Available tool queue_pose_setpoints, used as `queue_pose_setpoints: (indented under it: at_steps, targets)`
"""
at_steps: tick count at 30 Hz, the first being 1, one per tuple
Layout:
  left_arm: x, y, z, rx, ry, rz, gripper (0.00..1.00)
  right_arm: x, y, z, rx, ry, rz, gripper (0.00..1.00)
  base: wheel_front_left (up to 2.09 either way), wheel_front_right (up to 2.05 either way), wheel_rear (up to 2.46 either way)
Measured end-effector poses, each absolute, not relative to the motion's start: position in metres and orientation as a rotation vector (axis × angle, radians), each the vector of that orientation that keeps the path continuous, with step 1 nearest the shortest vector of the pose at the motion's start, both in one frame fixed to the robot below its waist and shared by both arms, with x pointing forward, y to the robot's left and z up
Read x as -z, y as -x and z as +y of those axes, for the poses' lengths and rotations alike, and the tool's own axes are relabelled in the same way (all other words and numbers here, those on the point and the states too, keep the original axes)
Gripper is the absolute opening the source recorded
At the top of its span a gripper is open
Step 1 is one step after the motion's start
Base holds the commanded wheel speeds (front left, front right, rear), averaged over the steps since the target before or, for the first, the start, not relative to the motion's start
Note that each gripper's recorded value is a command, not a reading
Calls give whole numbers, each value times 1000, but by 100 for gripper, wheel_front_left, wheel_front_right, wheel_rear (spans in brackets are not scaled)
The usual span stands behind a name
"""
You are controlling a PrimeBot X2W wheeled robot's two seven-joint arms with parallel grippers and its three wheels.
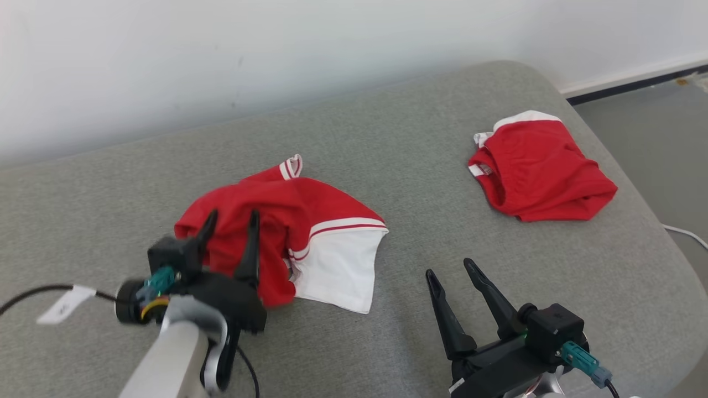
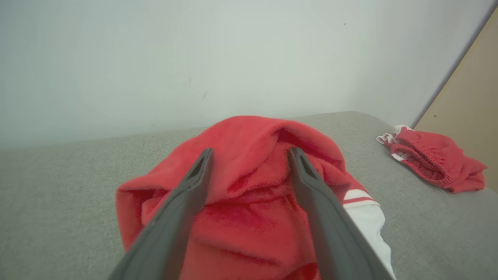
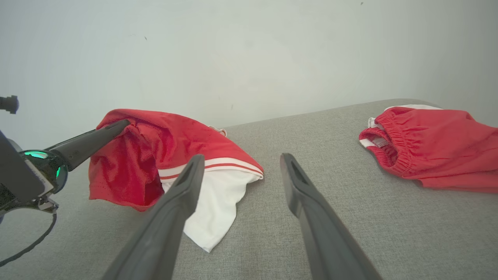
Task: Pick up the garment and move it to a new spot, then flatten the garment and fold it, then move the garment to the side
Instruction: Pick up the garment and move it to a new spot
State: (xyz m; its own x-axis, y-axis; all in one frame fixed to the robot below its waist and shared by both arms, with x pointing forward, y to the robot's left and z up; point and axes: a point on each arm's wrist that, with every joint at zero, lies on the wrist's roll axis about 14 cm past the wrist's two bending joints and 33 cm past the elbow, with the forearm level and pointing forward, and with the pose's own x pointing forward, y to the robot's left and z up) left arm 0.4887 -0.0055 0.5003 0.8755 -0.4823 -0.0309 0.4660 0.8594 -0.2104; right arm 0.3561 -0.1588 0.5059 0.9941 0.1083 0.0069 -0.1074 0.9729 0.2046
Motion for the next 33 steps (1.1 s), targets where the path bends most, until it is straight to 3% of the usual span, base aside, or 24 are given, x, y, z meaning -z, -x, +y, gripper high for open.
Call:
queue_pose_setpoints:
  at_steps: [8,14,26,33]
  targets:
    - [-484,-449,47,379,252,78,100,-508,-357,-150,-139,-202,1,100,0,0,0]
    - [-531,-421,82,310,214,-109,100,-511,-362,-143,-164,-198,-8,100,0,0,0]
    - [-568,-365,134,171,177,-263,100,-501,-357,-150,-139,-202,7,100,0,0,0]
    - [-546,-345,163,95,150,-203,100,-497,-353,-158,-115,-204,11,100,0,0,0]
